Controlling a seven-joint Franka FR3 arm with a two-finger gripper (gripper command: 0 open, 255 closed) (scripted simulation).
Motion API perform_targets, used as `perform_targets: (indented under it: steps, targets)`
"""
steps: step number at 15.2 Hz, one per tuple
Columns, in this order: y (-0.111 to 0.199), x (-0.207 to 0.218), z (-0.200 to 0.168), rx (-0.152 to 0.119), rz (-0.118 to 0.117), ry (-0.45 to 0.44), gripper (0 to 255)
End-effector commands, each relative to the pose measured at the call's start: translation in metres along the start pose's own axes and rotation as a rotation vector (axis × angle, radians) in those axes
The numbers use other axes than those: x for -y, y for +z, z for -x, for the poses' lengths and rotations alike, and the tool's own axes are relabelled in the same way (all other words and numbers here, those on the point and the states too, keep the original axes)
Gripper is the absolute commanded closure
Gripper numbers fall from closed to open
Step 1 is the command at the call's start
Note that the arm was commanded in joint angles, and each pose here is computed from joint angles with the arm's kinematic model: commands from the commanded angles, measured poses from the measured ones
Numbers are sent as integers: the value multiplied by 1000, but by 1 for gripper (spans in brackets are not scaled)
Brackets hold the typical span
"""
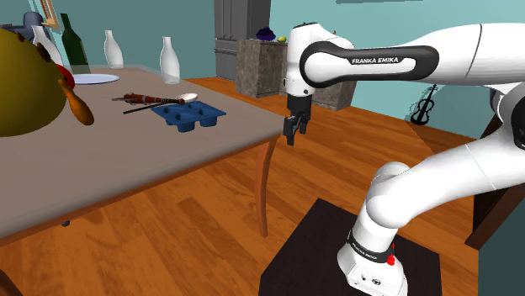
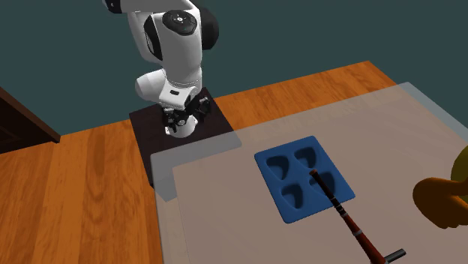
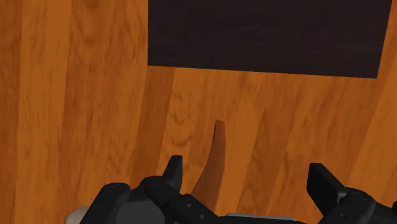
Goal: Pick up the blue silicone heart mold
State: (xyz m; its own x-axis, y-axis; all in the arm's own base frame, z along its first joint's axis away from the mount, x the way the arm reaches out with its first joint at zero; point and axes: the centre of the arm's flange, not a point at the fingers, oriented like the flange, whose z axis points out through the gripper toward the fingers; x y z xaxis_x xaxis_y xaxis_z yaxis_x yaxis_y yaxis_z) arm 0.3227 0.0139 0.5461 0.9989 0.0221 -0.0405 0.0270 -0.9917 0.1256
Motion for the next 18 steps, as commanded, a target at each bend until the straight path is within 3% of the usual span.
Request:
perform_targets:
  steps: [1,18]
  targets:
    - [0,0,0,0,0,0,0]
    - [8,-48,-189,59,-1108,42,0]
